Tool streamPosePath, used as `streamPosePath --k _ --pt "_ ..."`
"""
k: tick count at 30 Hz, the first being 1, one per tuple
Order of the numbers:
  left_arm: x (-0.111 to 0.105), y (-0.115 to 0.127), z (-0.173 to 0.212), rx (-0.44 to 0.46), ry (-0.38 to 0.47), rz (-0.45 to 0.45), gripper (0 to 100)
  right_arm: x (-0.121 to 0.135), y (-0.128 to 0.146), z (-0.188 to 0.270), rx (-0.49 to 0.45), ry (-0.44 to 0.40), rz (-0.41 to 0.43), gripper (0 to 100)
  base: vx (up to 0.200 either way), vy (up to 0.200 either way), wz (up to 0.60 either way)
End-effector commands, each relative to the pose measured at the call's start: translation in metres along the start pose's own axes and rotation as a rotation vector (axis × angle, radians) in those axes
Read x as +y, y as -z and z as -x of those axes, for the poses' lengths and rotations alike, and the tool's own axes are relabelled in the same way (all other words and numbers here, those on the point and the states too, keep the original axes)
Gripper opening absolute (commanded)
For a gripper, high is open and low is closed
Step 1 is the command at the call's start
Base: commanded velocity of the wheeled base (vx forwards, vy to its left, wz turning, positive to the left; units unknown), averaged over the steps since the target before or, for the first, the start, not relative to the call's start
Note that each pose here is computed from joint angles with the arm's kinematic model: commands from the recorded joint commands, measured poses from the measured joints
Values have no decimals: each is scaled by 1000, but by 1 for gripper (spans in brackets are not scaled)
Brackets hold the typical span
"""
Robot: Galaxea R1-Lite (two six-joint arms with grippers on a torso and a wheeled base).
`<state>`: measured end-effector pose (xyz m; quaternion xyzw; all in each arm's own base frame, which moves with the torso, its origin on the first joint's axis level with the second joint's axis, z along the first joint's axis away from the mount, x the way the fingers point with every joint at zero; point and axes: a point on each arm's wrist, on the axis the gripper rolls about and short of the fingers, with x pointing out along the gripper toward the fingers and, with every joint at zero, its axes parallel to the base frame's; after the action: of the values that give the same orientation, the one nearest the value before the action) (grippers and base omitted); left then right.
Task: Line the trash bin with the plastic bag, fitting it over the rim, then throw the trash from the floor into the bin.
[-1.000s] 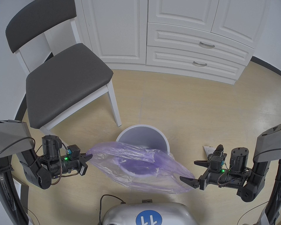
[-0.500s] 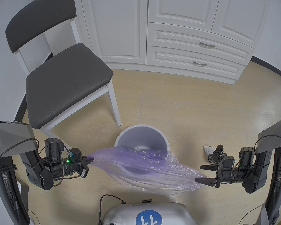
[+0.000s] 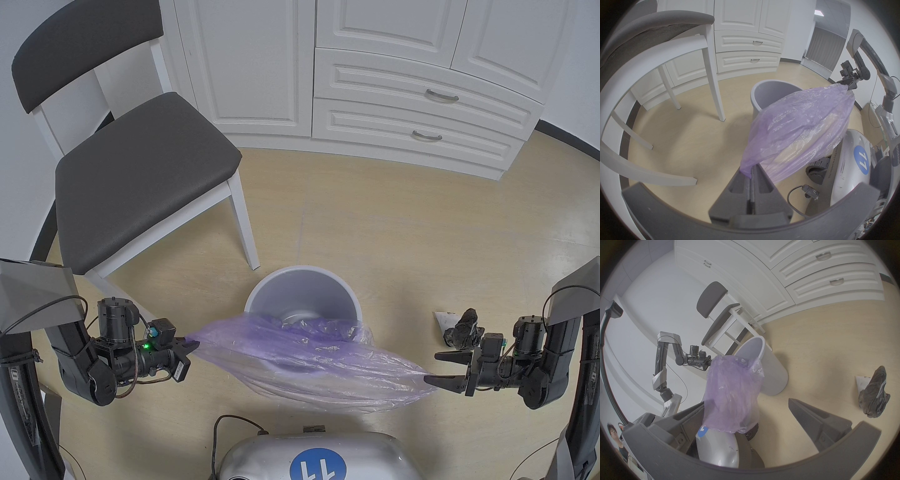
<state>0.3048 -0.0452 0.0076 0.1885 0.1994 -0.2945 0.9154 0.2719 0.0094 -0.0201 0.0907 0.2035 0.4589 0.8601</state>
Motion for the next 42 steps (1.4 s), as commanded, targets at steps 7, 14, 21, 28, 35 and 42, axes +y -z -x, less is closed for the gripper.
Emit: streamPosePath --k 7,14,21,28,35,42 --pt "3 -7 6 -23 -13 -5 0 -18 -16 30 -85 111 42 100 0 0 0" --pt "5 -6 7 -24 -21 -3 0 -27 -23 40 -122 130 38 100 0 0 0" --pt "5 -6 7 -24 -21 -3 0 -28 -31 38 -139 134 37 100 0 0 0" --pt "-6 -30 6 -100 -10 40 0 12 -70 -22 -196 478 136 100 0 0 0" --pt "-13 -41 5 -139 -12 139 0 77 -89 -90 -285 748 280 100 0 0 0" --pt "-17 -44 2 -186 -3 230 0 94 -120 -100 -275 766 513 100 0 0 0"
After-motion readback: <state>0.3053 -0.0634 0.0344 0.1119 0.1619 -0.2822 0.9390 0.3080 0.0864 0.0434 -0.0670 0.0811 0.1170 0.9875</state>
